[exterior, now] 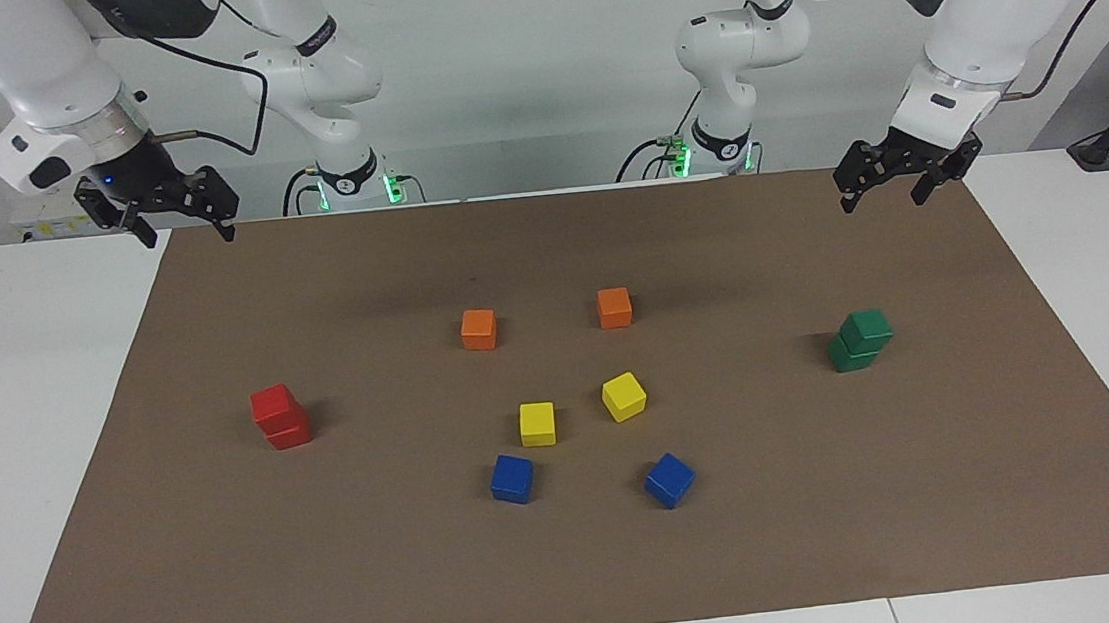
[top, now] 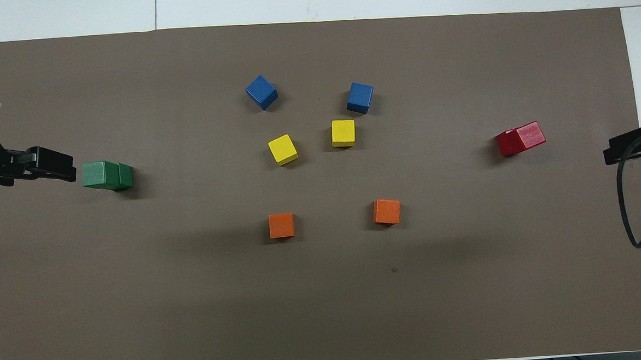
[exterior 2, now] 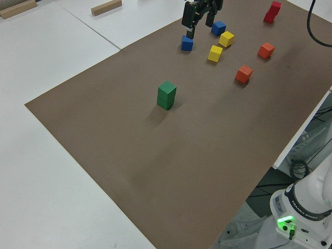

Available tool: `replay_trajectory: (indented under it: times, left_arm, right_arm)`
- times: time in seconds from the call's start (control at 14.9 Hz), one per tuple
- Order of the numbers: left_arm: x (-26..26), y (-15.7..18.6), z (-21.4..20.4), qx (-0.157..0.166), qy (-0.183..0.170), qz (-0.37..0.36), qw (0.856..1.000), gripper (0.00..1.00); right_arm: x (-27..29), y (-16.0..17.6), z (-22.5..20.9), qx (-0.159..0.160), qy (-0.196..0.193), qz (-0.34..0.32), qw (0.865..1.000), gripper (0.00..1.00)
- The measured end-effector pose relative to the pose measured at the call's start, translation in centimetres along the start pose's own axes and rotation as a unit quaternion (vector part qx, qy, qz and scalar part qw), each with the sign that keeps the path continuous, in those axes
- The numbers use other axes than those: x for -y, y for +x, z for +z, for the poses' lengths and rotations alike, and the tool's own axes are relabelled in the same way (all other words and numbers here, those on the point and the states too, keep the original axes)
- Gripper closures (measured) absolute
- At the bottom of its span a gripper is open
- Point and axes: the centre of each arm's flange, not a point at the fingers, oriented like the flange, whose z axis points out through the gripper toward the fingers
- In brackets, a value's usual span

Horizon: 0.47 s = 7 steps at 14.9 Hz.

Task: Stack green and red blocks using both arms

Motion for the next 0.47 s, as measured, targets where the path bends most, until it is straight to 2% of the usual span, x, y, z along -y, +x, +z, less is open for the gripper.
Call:
replay_trajectory:
  times: [0.47]
  left_arm:
    - [0.0, 0.0, 0.0, 0.0, 0.0, 0.0, 1.0, 0.0]
  right_arm:
    - [-0.14, -0.08, -0.06, 0.0, -0.006, 0.0, 1.0, 0.0]
